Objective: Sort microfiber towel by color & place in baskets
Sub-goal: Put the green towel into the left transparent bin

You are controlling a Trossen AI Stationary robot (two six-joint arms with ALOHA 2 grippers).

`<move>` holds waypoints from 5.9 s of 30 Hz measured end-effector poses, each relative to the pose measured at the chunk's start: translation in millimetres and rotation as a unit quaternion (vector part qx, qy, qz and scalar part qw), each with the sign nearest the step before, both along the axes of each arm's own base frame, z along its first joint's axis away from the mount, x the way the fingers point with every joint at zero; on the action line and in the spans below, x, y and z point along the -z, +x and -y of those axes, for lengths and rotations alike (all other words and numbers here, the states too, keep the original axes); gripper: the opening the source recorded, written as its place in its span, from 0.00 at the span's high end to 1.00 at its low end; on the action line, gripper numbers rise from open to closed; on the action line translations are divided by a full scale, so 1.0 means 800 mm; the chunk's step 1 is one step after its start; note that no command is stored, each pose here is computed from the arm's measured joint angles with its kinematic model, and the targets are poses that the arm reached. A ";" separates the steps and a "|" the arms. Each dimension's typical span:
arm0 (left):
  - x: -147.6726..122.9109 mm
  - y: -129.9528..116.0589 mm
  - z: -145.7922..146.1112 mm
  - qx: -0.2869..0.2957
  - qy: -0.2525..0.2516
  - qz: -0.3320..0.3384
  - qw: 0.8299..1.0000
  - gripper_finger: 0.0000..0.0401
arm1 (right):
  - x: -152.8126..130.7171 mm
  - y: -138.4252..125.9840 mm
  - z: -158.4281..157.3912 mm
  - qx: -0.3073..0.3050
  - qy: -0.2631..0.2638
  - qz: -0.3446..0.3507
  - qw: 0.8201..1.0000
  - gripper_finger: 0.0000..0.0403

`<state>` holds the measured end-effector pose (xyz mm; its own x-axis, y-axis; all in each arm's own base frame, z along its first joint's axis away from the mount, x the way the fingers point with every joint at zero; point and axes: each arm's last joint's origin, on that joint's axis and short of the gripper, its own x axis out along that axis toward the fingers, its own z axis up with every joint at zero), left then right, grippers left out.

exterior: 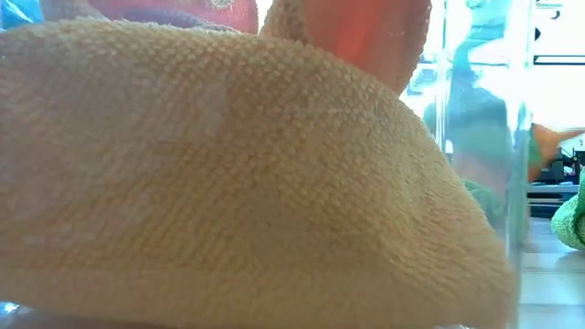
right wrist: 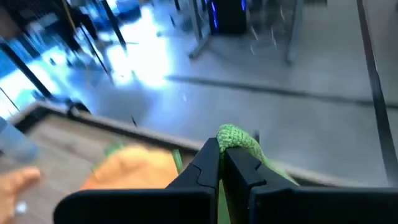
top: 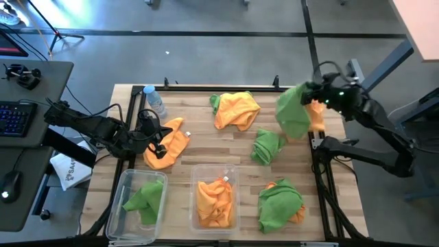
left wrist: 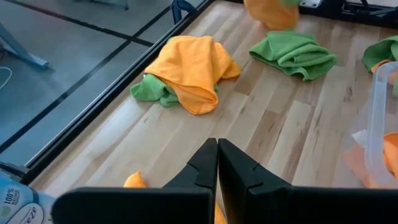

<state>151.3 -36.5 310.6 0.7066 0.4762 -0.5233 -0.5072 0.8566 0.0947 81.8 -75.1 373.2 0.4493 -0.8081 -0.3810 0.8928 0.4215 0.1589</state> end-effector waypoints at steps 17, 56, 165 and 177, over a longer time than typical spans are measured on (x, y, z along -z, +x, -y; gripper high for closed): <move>-0.002 0.002 0.001 -0.004 -0.011 0.015 1.000 1.00 | -0.028 0.020 0.006 -0.098 -0.001 0.026 0.995 1.00; -0.104 0.122 -0.029 0.012 0.105 0.260 0.960 0.87 | -0.042 0.183 -0.011 -0.429 -0.025 0.152 0.890 1.00; -0.205 0.016 0.111 0.189 -0.312 -0.152 0.919 1.00 | 0.035 0.163 -0.166 -0.365 0.210 -0.169 0.891 0.99; -0.164 -0.011 0.161 0.192 -0.357 -0.266 0.874 1.00 | 0.036 0.158 -0.181 -0.392 0.201 -0.181 0.879 1.00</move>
